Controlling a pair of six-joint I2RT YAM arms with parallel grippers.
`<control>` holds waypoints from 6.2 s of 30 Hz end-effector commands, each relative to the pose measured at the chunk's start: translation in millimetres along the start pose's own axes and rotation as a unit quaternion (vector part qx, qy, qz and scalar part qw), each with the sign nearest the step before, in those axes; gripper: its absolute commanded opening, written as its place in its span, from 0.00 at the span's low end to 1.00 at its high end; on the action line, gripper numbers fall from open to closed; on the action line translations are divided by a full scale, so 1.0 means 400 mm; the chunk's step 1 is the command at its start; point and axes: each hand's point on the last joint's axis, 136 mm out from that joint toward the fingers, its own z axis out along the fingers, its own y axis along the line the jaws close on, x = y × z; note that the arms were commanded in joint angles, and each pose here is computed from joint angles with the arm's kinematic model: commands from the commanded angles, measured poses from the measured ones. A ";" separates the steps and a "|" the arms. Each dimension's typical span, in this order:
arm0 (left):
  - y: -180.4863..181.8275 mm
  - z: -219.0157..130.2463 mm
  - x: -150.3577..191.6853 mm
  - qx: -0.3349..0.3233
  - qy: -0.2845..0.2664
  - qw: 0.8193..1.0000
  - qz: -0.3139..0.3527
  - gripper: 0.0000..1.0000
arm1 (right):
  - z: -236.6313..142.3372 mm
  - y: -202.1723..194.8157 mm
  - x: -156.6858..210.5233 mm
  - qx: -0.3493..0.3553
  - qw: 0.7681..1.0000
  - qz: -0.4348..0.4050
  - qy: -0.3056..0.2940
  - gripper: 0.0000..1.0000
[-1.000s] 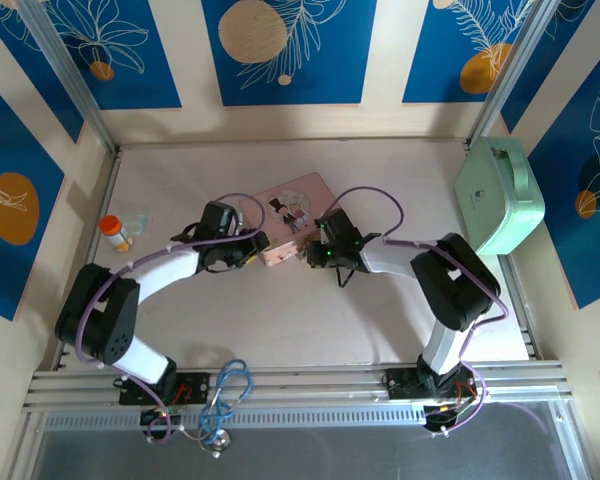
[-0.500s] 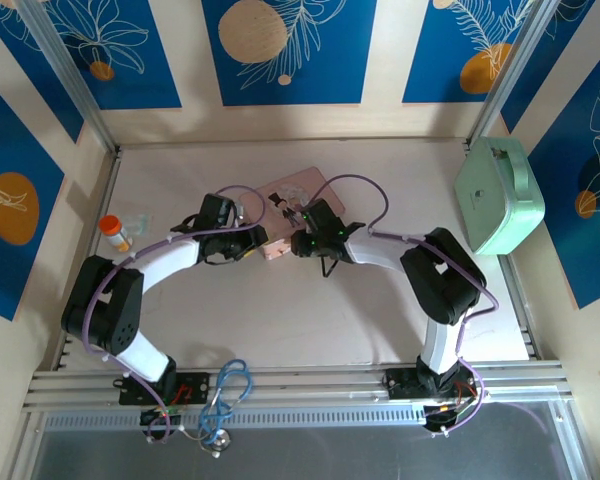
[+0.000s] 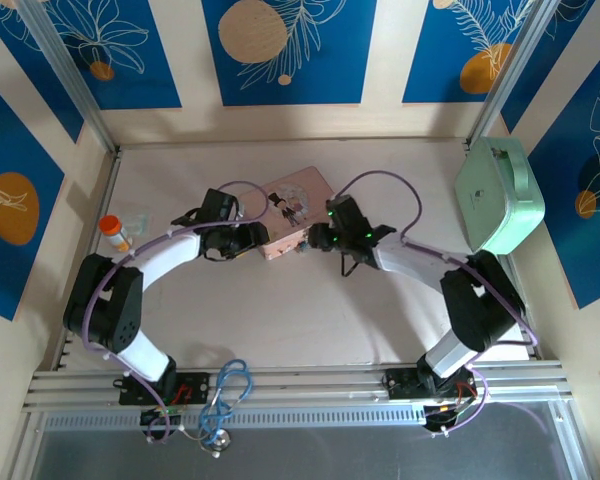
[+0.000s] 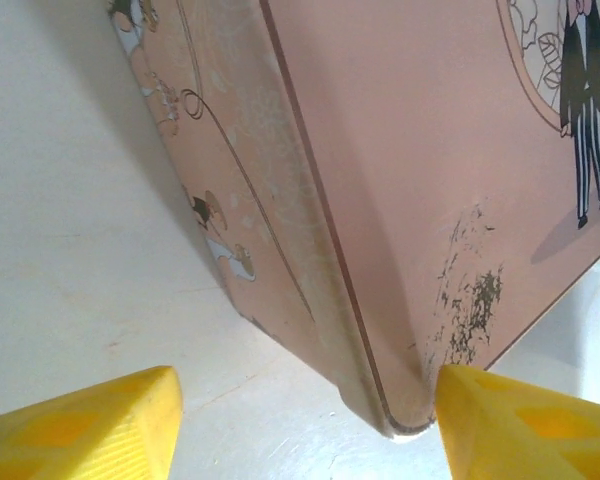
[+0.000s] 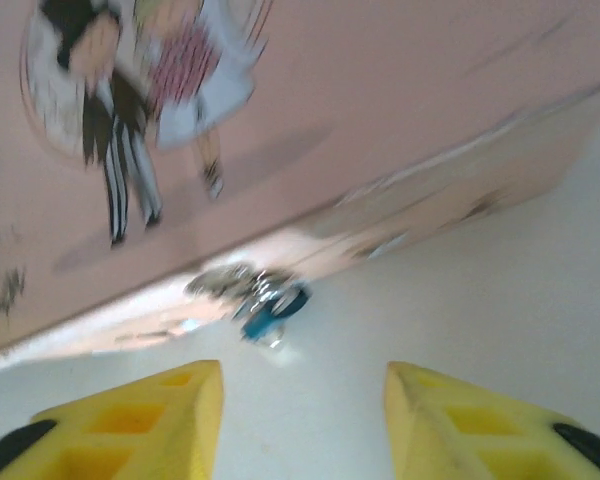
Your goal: Unlock the padlock with the key
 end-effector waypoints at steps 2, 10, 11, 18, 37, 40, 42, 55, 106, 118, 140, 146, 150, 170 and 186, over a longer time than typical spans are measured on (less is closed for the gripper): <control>-0.036 -0.056 0.019 -0.021 -0.011 0.998 0.051 0.75 | -0.065 -0.040 -0.134 0.010 0.999 0.016 -0.027 0.58; -0.037 -0.046 0.000 -0.023 -0.035 0.999 0.020 0.83 | 0.047 -0.089 -0.219 -0.009 0.995 0.057 0.077 0.56; -0.038 -0.046 -0.008 -0.019 -0.040 0.999 0.013 0.83 | 0.062 -0.091 -0.216 -0.011 0.994 0.059 0.087 0.53; -0.039 -0.043 -0.060 0.001 -0.062 0.998 -0.018 0.81 | 0.104 -0.108 -0.171 -0.001 0.991 0.072 0.114 0.43; 0.064 0.029 -0.095 -0.032 -0.040 0.997 -0.058 0.67 | -0.054 -0.047 -0.008 0.089 0.994 0.034 0.055 0.47; 0.076 0.032 -0.094 -0.032 -0.037 0.997 -0.060 0.66 | -0.109 0.015 -0.020 0.085 0.995 -0.054 -0.012 0.60; 0.082 0.032 -0.096 -0.029 -0.036 0.997 -0.061 0.64 | -0.120 0.056 -0.003 0.079 0.991 -0.107 -0.033 0.64; 0.105 0.047 -0.093 -0.036 -0.013 0.998 -0.040 0.58 | 0.088 0.207 0.168 0.062 0.970 -0.232 0.038 0.63; 0.152 0.053 -0.067 -0.057 0.014 0.998 -0.024 0.46 | 0.060 0.068 0.075 0.151 0.988 0.015 0.004 0.21; 0.151 0.050 -0.072 -0.053 0.015 0.998 -0.022 0.45 | -0.040 0.027 0.094 0.125 0.991 0.034 0.011 0.19; -0.086 -0.241 -0.139 0.049 -0.110 0.992 0.046 0.67 | -0.265 -0.016 0.188 0.052 0.984 0.029 0.170 0.33; -0.090 -0.322 -0.077 0.072 -0.133 0.986 0.076 0.67 | -0.188 -0.229 -0.059 0.147 0.975 0.127 0.107 0.52; -0.076 -0.353 -0.026 0.077 -0.138 0.983 0.092 0.69 | -0.062 -0.347 -0.156 0.166 0.963 0.176 0.119 0.56; -0.004 -0.261 0.027 0.060 -0.096 0.991 0.065 0.67 | 0.182 -0.577 -0.217 0.241 0.936 0.174 0.189 0.38; -0.023 -0.272 0.001 0.062 -0.105 0.990 0.071 0.67 | 0.181 -0.572 -0.176 0.264 0.927 0.144 0.224 0.23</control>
